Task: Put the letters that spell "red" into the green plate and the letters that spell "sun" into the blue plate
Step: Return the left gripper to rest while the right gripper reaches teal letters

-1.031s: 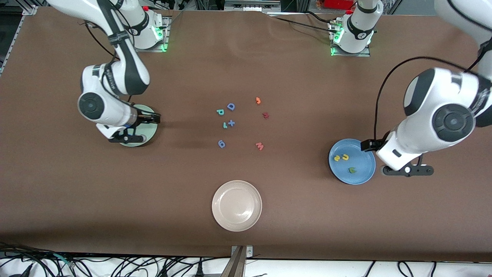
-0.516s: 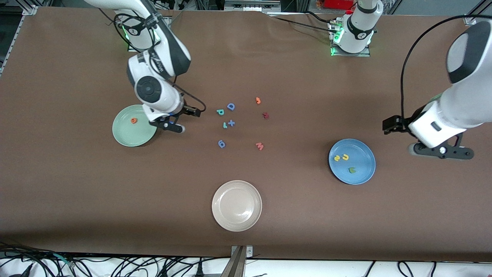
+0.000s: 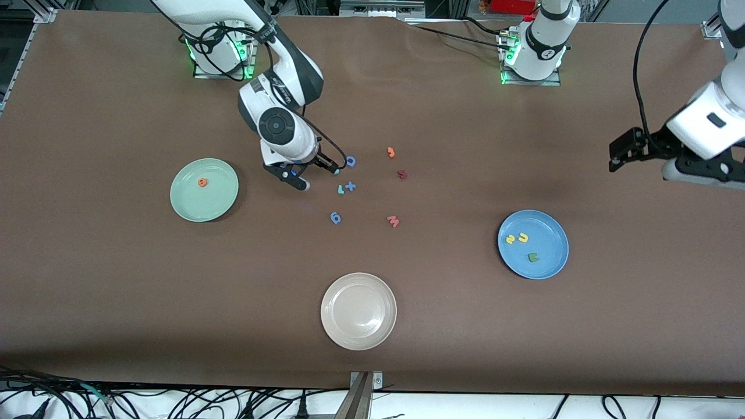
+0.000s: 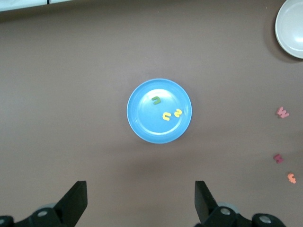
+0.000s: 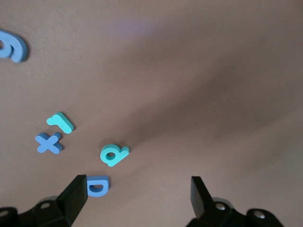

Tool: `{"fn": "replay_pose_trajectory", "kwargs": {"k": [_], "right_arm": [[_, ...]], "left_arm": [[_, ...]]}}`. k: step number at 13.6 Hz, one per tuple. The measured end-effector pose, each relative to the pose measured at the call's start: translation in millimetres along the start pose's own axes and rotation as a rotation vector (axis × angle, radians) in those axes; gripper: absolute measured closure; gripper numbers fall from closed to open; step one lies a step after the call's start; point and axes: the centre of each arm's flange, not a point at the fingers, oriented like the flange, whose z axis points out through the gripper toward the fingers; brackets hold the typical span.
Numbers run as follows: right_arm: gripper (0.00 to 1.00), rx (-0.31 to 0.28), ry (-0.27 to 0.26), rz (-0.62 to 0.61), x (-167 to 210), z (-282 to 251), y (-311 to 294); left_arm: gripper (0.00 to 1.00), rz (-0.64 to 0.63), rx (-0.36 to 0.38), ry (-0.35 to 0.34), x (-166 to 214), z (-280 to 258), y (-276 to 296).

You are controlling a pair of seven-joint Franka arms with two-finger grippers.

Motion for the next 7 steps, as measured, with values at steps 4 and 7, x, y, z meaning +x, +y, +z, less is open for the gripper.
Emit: {"fn": "replay_pose_trajectory", "kwargs": {"k": [4,7], "right_arm": [[0.03,0.000,-0.007,0.039,-14,32,-10],[0.04,0.005,-0.009,0.037,-15,44,-12]], "left_arm": [[0.00,0.004,-0.002,-0.055,-6,20,3],[0.00,0.005,-0.004,-0.067,-3,27,3]]}}
